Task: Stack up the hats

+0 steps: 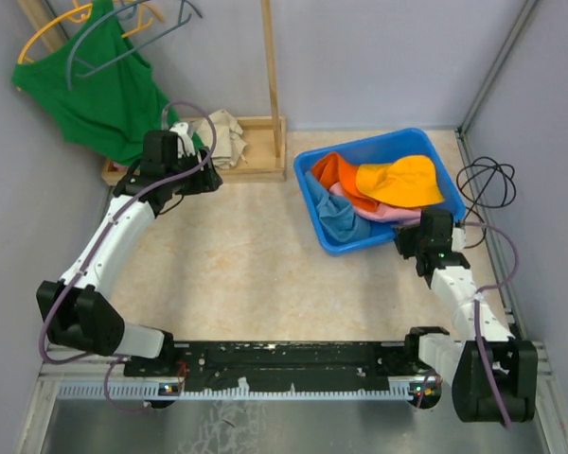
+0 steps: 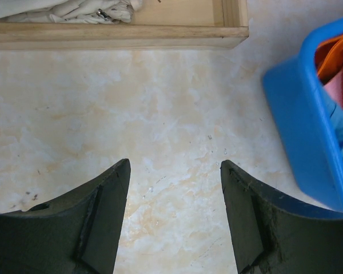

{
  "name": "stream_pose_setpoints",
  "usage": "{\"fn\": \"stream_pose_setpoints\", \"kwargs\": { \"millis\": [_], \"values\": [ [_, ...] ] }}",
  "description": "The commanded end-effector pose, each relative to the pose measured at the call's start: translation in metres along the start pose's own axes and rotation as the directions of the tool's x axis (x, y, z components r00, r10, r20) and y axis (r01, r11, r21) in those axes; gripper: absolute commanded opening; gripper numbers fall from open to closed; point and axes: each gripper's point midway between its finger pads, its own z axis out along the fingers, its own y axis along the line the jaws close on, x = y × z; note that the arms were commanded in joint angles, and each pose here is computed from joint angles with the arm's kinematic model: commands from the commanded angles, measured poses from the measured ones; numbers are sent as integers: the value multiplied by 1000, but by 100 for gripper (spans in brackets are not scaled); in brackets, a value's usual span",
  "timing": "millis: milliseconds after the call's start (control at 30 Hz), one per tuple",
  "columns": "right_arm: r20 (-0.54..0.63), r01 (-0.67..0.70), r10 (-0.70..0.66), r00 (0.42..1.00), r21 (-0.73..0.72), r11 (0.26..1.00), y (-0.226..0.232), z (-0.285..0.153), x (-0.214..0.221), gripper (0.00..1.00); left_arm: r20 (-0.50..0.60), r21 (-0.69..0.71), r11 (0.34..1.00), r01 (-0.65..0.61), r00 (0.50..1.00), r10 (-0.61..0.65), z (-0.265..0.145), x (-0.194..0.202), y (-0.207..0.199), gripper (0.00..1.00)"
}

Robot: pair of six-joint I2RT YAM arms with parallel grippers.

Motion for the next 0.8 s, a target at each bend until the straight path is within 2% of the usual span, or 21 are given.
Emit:
{"fn": "stream_pose_setpoints", "kwargs": {
  "millis": [0, 267, 433, 667, 767],
  "values": [
    [155, -211, 223, 962, -94, 973, 24, 11, -37, 0, 40, 24, 999, -24, 999, 23, 3, -15, -4, 71],
    [84, -213, 225, 971, -129, 969, 64, 59, -25, 0, 17, 25, 999, -33, 999, 33, 13, -9, -3, 71],
    [-14, -169, 169, 985, -148, 974, 108, 85, -4, 0, 12, 7, 999, -39, 999, 39, 16, -7, 2, 71],
    [-124, -106, 79, 989, -235, 966, 179, 90, 29, 0, 32, -9, 1000, -30, 999, 30, 20, -17, 4, 71],
    [-155, -88, 53, 986, -227, 970, 188, 100, 45, 0, 38, -15, 1000, -24, 999, 24, 22, -22, 5, 71]
  ]
}}
